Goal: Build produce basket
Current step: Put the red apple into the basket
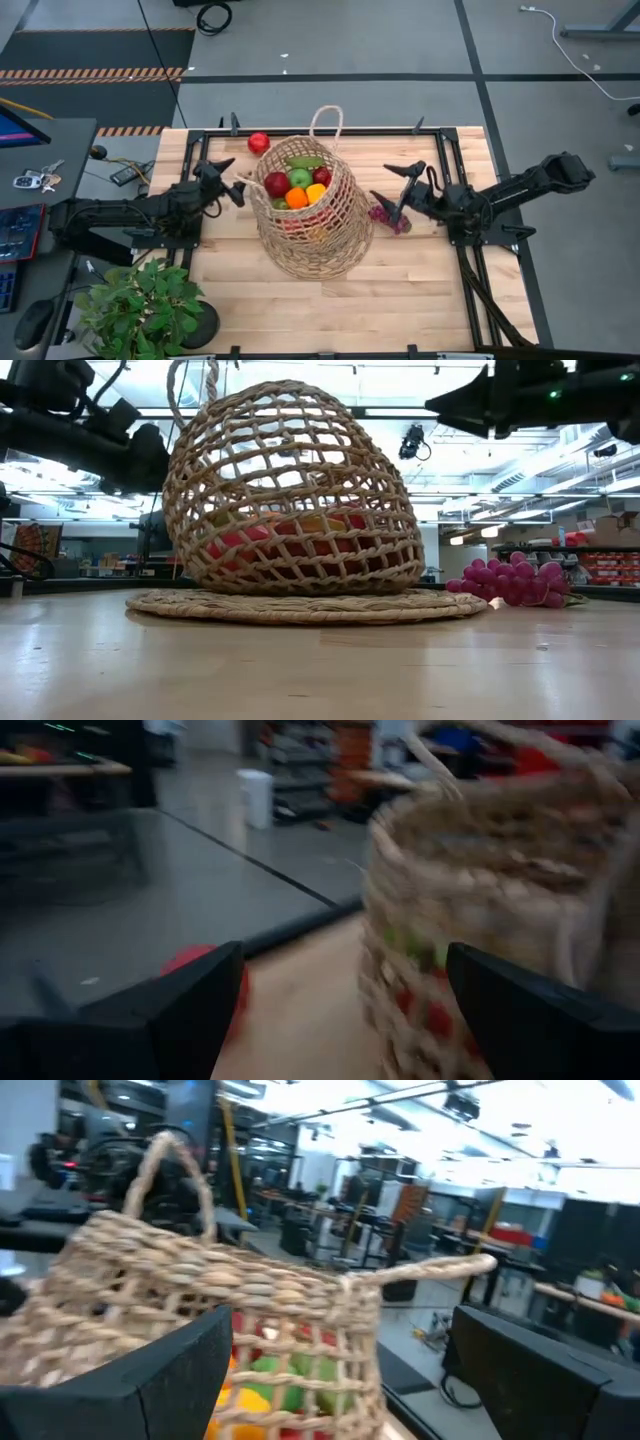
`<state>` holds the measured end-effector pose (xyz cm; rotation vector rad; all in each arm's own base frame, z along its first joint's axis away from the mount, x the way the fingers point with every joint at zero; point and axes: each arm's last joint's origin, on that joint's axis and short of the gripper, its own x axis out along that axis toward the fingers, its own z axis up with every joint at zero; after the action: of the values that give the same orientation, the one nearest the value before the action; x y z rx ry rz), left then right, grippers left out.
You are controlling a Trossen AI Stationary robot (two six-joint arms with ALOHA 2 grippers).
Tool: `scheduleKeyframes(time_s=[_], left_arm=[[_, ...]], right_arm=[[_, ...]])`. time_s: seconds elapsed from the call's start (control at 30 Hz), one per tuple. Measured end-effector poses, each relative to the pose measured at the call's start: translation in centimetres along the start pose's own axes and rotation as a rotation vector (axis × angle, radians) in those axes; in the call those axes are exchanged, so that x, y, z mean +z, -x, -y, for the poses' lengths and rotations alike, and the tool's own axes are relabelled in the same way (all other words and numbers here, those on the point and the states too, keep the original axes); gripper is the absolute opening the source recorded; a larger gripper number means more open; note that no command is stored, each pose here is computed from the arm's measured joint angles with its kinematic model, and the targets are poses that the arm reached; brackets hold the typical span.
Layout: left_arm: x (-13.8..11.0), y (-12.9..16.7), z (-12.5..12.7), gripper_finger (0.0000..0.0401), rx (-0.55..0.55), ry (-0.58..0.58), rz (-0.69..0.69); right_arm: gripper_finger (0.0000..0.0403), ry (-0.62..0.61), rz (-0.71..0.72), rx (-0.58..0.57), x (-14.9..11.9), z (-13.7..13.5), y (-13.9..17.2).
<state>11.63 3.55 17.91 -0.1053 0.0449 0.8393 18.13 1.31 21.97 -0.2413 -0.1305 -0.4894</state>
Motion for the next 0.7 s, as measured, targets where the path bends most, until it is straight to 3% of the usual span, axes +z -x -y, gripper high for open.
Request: scheduleKeyframes(time_s=[0.2, 0.7], left_arm=[[0.8, 0.1, -0.6, 0.0357, 0.214, 0.013, 0.087], [2.8, 0.2, -0.3, 0.0357, 0.201, -0.051, 0.133]], right_arm=[[0.0380, -0.056, -0.014, -0.056, -0.4, 0.8, -0.6], [0.0380, -0.097, -0.010, -0.086, -0.5, 1.3, -0.9]])
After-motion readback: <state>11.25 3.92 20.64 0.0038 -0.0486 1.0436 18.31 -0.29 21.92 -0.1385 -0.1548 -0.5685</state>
